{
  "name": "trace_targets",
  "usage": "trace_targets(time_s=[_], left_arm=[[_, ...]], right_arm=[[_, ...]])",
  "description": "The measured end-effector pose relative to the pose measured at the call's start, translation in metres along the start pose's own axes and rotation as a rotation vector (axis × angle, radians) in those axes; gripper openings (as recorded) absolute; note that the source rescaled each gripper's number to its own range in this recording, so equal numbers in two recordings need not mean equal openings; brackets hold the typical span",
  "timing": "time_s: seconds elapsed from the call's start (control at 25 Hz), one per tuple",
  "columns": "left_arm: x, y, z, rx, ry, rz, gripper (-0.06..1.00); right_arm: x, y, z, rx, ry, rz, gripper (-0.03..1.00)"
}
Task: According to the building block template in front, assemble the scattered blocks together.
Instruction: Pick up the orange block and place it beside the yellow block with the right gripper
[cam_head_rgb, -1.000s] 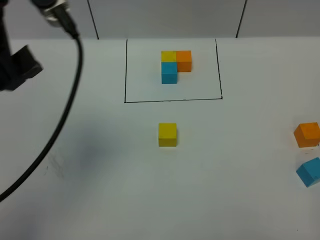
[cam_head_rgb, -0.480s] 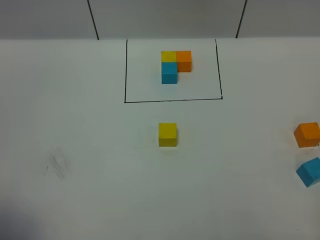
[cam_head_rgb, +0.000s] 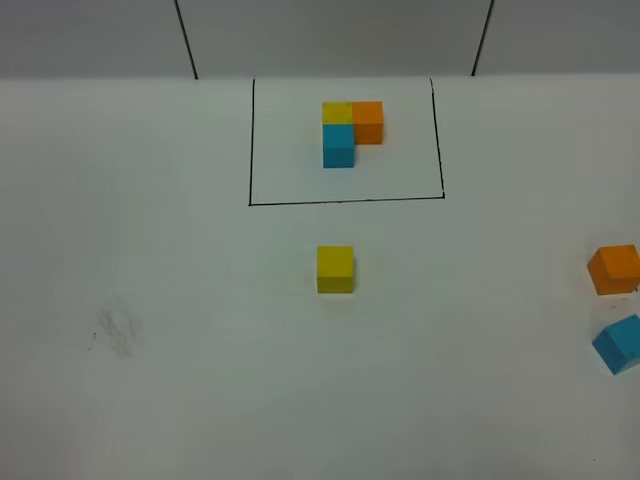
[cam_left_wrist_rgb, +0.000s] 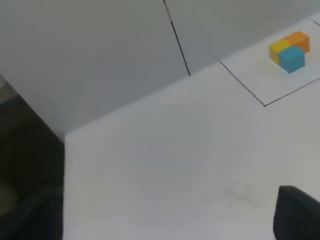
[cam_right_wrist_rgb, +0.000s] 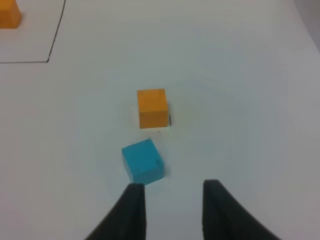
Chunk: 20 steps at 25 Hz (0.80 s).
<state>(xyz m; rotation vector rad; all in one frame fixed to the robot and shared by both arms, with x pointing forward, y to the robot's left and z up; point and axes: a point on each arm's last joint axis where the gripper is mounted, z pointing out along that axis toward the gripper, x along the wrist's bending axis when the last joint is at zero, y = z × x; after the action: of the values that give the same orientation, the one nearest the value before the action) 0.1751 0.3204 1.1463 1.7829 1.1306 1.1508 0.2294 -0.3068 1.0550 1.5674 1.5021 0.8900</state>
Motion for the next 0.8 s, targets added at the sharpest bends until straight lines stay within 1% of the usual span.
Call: trace_targets(time_s=[0.08, 0.24, 0.32, 0.44, 0.6, 0.72, 0.8], left_arm=[[-0.010, -0.009, 0.006, 0.026, 0.008, -0.082, 0.78], [-0.024, -0.031, 0.028, 0.118, 0.047, -0.218, 0.76], [-0.029, -0.041, 0.039, 0.167, 0.058, -0.293, 0.76], [-0.031, -0.052, 0.055, 0.214, 0.076, -0.374, 0.75], [-0.033, -0.062, 0.070, 0.242, 0.095, -0.434, 0.74], [-0.034, -0.068, 0.079, 0.264, 0.097, -0.441, 0.74], [-0.034, -0.070, 0.082, 0.259, 0.097, -0.441, 0.73]], right_arm=[[0.000, 0.000, 0.000, 0.000, 0.000, 0.000, 0.00], [0.000, 0.000, 0.000, 0.000, -0.001, 0.000, 0.00], [0.000, 0.000, 0.000, 0.001, -0.001, 0.000, 0.00], [0.000, 0.000, 0.000, 0.001, -0.001, 0.000, 0.00], [0.000, 0.000, 0.000, 0.001, -0.001, 0.000, 0.00], [0.000, 0.000, 0.000, 0.001, -0.001, 0.000, 0.00], [0.000, 0.000, 0.000, 0.001, -0.001, 0.000, 0.00]])
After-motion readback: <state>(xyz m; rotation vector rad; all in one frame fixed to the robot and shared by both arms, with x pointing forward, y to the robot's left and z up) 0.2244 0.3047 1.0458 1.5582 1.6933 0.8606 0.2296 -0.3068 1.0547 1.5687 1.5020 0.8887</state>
